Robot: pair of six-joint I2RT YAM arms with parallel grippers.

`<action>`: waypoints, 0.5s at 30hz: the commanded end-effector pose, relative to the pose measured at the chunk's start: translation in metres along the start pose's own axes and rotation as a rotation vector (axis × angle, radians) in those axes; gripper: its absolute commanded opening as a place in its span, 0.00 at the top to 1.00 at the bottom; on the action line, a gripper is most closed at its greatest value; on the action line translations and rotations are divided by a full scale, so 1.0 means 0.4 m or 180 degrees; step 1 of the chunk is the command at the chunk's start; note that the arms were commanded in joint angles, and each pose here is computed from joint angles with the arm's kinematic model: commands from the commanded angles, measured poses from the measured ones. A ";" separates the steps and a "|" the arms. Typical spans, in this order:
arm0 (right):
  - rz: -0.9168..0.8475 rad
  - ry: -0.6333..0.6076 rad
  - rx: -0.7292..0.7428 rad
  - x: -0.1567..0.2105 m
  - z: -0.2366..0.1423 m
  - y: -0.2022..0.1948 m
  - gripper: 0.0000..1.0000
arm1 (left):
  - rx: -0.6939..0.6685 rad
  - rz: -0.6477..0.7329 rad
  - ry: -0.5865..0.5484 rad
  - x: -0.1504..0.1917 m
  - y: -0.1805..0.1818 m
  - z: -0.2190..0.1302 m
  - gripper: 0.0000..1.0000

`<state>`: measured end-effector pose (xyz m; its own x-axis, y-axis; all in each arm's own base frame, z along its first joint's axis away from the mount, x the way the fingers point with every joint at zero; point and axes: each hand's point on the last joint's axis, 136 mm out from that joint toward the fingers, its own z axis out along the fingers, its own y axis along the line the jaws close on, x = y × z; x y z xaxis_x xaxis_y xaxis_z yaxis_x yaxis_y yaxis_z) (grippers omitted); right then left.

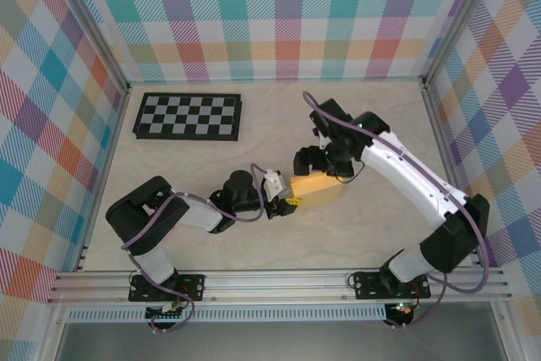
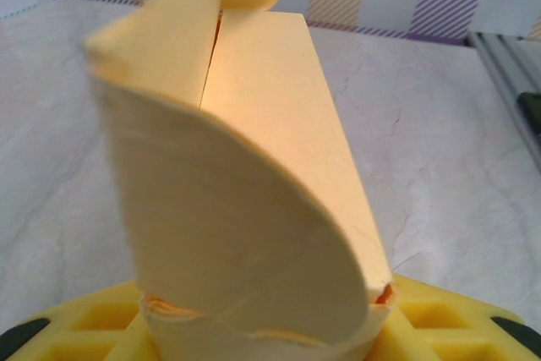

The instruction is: Fold the paper box

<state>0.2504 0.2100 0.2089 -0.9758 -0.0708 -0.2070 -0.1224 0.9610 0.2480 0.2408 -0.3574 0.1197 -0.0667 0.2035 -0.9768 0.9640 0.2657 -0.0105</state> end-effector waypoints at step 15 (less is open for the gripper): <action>0.0157 0.0694 0.0553 0.018 -0.011 -0.002 0.00 | 0.0195 0.0117 -0.0281 -0.105 0.013 -0.031 0.52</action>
<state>0.2558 0.2277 0.2103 -0.9963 -0.0819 -0.0273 -0.0856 0.9778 0.1915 0.2386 -0.3528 0.1357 -0.0731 0.1909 -0.9789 0.9780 0.2061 -0.0328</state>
